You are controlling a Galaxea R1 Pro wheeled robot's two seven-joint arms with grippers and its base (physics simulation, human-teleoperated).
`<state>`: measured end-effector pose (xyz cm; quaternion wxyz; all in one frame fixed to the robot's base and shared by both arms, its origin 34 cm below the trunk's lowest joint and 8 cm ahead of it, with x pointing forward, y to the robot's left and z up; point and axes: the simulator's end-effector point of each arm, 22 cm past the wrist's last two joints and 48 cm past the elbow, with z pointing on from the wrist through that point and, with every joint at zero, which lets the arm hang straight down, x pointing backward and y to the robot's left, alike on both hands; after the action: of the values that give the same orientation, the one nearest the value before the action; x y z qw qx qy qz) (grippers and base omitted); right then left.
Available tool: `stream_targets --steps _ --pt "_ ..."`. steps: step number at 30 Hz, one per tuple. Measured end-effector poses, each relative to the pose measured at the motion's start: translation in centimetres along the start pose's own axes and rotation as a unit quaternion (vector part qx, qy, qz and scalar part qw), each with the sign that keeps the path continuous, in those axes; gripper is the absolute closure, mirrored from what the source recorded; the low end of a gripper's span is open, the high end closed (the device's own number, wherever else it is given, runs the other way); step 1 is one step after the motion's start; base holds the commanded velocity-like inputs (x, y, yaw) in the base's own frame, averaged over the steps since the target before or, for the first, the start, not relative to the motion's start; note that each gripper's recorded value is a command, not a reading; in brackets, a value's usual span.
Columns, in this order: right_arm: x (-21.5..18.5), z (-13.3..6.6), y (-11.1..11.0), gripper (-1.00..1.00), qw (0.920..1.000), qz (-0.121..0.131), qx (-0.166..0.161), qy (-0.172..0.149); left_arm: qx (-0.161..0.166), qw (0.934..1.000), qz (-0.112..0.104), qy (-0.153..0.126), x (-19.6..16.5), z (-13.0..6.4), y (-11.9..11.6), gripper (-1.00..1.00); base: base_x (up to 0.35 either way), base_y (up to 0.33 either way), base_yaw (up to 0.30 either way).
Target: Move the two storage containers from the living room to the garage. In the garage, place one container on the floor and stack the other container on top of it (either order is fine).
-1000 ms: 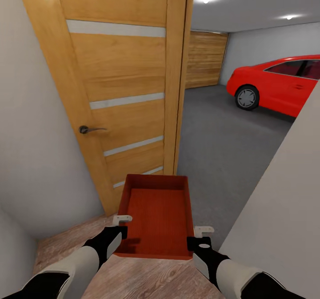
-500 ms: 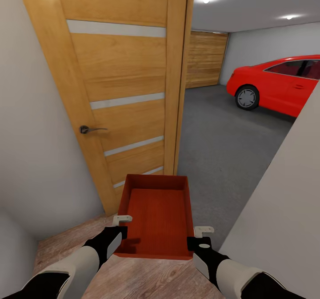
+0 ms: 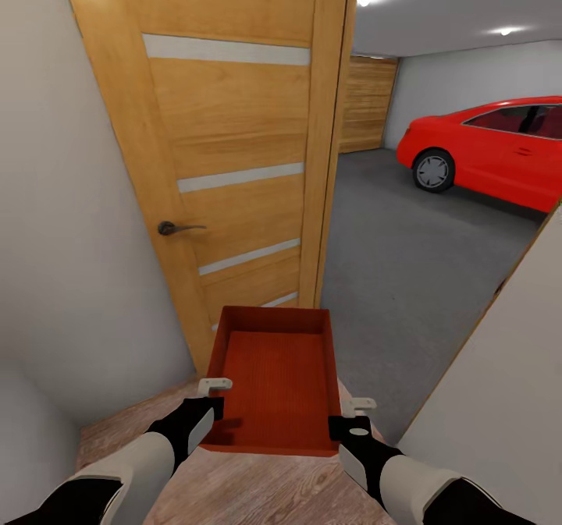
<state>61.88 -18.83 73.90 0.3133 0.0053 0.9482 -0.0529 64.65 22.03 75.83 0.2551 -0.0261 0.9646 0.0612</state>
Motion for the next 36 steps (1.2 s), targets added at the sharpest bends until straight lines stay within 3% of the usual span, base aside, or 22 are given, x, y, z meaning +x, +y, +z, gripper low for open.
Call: stream_targets --steps 36 --pt "0.07 0.0 -0.06 1.0 1.0 0.001 0.001 -0.001 0.0 1.0 0.001 -0.001 -0.04 -0.02 -0.05 1.0 0.0 0.003 -0.279"
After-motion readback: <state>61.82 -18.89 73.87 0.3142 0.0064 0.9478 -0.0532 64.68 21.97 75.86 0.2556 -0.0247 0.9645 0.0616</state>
